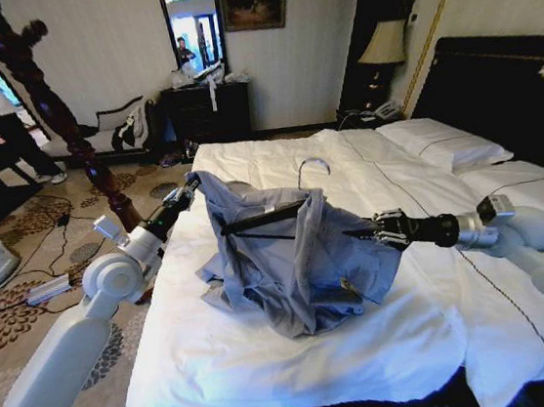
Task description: Pick up the clothes from the bed and hang them on the clothes hanger.
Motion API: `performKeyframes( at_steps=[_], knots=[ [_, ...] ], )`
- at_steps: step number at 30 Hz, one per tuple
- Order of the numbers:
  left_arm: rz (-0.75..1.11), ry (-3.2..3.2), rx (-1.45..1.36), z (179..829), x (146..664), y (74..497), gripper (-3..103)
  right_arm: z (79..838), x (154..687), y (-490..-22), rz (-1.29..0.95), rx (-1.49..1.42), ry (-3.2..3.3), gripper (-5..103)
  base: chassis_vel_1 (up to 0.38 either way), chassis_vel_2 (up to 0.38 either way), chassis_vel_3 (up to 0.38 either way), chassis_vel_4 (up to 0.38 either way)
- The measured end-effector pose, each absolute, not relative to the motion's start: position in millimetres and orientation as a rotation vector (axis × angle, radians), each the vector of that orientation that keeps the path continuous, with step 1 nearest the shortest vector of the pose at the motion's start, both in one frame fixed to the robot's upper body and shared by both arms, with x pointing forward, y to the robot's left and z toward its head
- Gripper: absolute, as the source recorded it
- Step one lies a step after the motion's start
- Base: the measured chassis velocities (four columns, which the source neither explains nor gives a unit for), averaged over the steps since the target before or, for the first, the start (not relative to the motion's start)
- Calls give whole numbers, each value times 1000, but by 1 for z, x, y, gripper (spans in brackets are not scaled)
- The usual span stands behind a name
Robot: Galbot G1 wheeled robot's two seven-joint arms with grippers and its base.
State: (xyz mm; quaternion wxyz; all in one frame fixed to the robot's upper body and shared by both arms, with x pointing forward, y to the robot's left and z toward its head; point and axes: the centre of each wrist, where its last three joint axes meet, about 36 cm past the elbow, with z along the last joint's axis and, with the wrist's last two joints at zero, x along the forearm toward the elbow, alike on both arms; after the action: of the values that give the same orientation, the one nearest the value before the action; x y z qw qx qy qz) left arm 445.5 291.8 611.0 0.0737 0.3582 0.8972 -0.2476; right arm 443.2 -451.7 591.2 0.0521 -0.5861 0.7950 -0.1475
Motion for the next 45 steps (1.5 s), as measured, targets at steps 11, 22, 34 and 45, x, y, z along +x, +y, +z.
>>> performKeyframes(
  at_steps=[11, 22, 34, 45],
  knots=[
    [-815, 2677, 1181, 596, 419, 263, 0, 571, 442, -445, -426, -1728, 2491, 18, 0, 0, 0, 0],
    [-781, 2681, 1210, 596, 413, 258, 0, 547, 440, -440, -414, -1683, 2557, 18, 0, 0, 0, 0],
    [-648, 2799, 1015, 574, 453, 296, 0, 565, 441, -447, -449, -1718, 2502, 18, 0, 0, 0, 0],
    [-554, 2786, 1038, 593, 435, 303, 0, 573, 445, -462, -628, -1703, 2518, 18, 0, 0, 0, 0]
  ],
)
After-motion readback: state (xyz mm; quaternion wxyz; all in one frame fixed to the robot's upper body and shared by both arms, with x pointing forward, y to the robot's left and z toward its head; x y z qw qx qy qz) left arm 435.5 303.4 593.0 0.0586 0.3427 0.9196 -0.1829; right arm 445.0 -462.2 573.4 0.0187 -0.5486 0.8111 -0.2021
